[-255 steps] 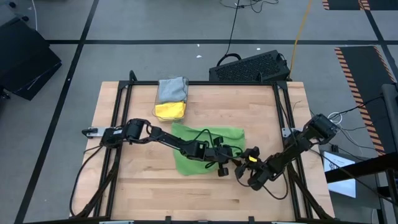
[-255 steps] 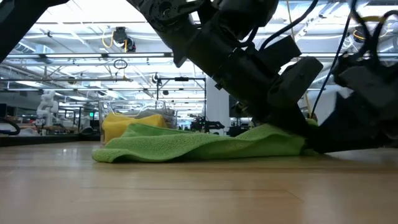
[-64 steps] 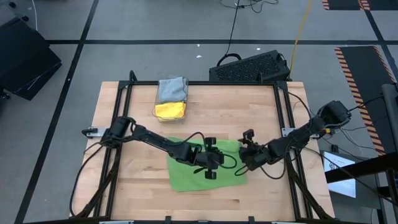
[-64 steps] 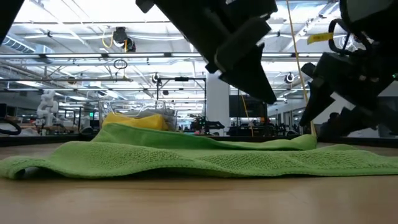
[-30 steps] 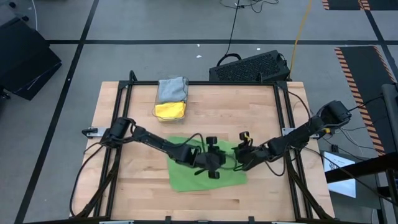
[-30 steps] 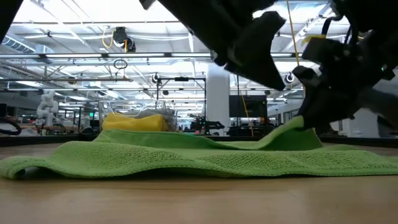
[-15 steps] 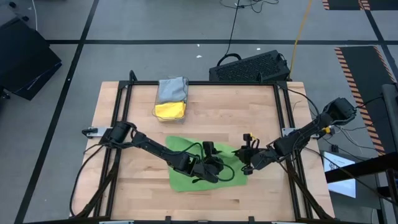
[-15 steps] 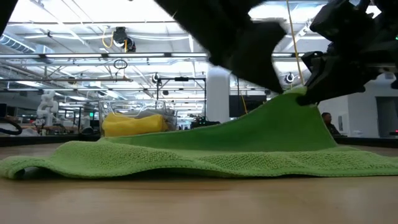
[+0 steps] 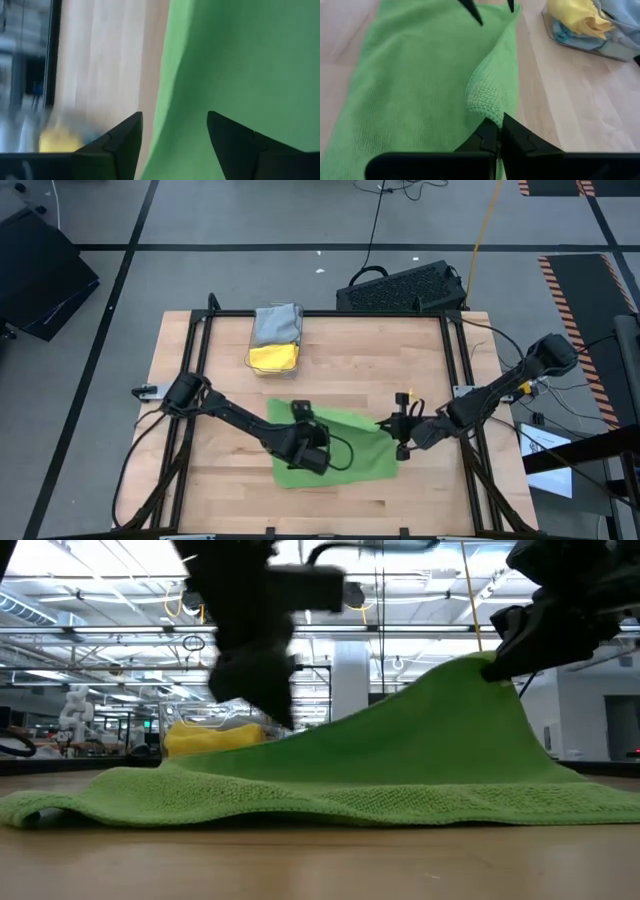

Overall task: Fold microfiber towels
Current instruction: Fold the green towel on the table

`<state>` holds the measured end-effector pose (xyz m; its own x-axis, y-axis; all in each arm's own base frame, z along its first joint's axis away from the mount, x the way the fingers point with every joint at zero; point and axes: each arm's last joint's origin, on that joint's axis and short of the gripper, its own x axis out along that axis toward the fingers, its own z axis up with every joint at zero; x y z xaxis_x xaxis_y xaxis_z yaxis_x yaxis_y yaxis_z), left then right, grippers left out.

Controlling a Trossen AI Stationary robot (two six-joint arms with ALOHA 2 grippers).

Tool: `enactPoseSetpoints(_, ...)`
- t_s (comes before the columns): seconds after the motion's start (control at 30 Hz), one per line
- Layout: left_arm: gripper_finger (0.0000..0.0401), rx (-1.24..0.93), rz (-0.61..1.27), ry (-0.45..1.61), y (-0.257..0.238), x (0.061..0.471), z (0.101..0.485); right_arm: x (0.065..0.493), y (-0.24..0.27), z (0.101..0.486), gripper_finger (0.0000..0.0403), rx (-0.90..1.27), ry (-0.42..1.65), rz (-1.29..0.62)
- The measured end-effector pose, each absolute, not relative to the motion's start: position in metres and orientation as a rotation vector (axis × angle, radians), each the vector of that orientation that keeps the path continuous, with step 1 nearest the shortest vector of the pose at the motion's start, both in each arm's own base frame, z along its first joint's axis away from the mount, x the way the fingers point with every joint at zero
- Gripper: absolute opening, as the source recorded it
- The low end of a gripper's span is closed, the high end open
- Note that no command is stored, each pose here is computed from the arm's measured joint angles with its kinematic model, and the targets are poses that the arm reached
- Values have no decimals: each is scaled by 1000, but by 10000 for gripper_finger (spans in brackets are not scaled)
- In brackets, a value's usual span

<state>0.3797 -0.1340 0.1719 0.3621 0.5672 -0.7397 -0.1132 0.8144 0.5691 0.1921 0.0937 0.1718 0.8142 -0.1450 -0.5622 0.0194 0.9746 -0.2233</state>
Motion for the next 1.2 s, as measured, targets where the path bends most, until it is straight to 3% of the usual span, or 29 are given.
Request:
enactPoseSetpoints(0.2, 209, 485, 549, 1381, -126, 348, 168, 190, 93, 177, 4, -199, 601, -68)
enactPoseSetpoints(0.43, 193, 415, 511, 1537, -106, 313, 168, 188, 93, 176, 4, -211, 624, -35)
enactPoseSetpoints(0.63, 181, 191, 470, 1271, -84, 267, 201, 188, 93, 176, 4, -205, 629, -15)
enactPoseSetpoints(0.83, 196, 95, 408, 1006, -59, 230, 193, 188, 93, 176, 4, -227, 628, -7)
enactPoseSetpoints(1.07, 254, 33, 426, 1004, -37, 224, 163, 188, 93, 176, 4, -245, 628, -1)
enactPoseSetpoints(1.2, 267, -17, 423, 1013, -24, 227, 159, 188, 93, 176, 4, -262, 629, 4)
